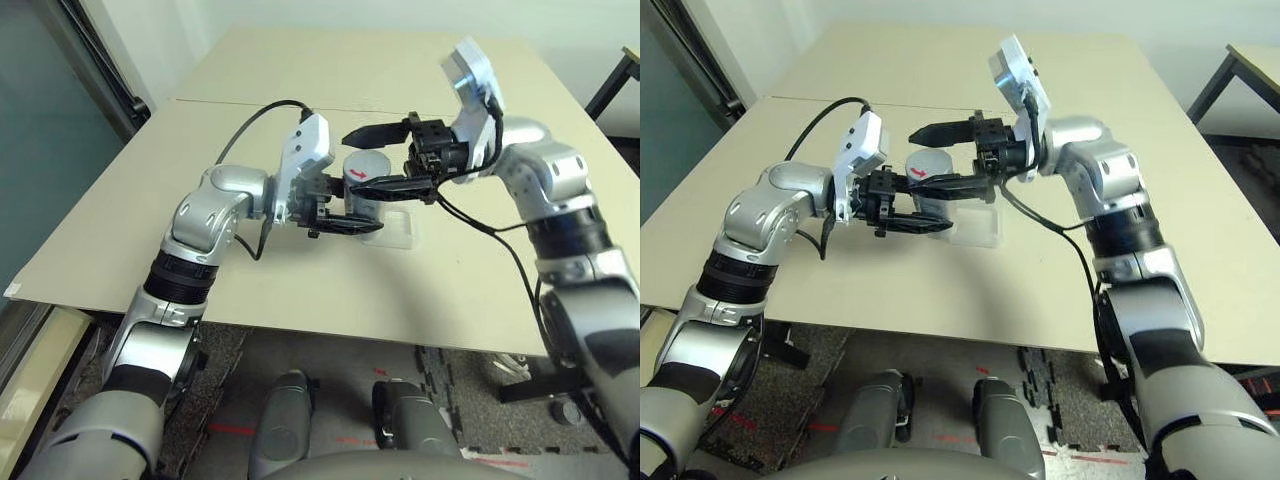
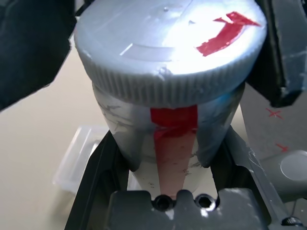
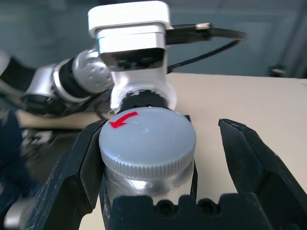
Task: Pour the medicine from the bottle into the box.
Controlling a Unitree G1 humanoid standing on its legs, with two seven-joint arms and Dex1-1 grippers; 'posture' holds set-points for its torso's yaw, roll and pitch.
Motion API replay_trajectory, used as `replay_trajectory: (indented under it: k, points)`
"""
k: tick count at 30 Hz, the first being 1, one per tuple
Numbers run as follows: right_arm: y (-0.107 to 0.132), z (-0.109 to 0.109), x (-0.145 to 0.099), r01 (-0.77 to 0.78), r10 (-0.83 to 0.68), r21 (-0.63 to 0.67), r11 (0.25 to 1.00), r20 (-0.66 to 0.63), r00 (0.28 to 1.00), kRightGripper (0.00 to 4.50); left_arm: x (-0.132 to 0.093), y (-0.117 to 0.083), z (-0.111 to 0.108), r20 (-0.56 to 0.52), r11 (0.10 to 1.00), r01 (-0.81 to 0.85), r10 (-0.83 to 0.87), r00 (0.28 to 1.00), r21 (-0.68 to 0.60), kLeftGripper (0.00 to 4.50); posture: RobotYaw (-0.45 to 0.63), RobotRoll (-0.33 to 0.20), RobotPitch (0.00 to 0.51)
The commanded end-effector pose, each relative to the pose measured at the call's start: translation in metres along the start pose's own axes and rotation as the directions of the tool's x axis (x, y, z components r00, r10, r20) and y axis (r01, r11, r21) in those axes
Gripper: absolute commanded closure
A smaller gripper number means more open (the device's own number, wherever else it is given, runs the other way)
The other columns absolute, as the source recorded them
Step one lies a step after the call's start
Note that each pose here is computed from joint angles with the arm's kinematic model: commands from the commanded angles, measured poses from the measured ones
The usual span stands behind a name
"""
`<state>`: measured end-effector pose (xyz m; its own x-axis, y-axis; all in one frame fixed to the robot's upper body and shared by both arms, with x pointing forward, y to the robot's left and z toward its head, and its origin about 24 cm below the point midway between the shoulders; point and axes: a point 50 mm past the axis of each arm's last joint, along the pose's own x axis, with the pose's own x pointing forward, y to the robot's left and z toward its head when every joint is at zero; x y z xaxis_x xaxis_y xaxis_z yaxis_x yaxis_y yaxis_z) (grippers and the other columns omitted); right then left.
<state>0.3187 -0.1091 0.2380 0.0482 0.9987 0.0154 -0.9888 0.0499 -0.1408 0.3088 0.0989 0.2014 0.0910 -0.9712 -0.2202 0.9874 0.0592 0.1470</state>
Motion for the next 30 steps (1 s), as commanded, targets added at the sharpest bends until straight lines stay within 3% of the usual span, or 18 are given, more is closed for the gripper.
replay_trajectory:
  k: [1, 18, 30]
  points:
    - [-0.005, 0.000, -0.014, 0.119, -0.119, 0.012, 0.993, 0.005, 0.993, 0.00, 0.004, -0.004, 0.006, 0.025, 0.998, 0.051, -0.052, 0.998, 0.028, 2.00, 0.09, 0.000, 0.089]
    - [-0.015, 0.000, -0.052, 0.224, -0.222, 0.011, 0.975, -0.083, 0.971, 0.00, -0.014, -0.013, -0.017, -0.024, 0.999, -0.013, 0.012, 1.000, -0.041, 2.00, 0.10, 0.000, 0.091]
    - [0.004, -0.004, -0.055, 0.186, -0.173, 0.065, 0.980, -0.161, 0.972, 0.00, -0.022, -0.003, -0.022, -0.029, 0.996, -0.070, 0.068, 0.997, -0.056, 2.00, 0.10, 0.000, 0.091]
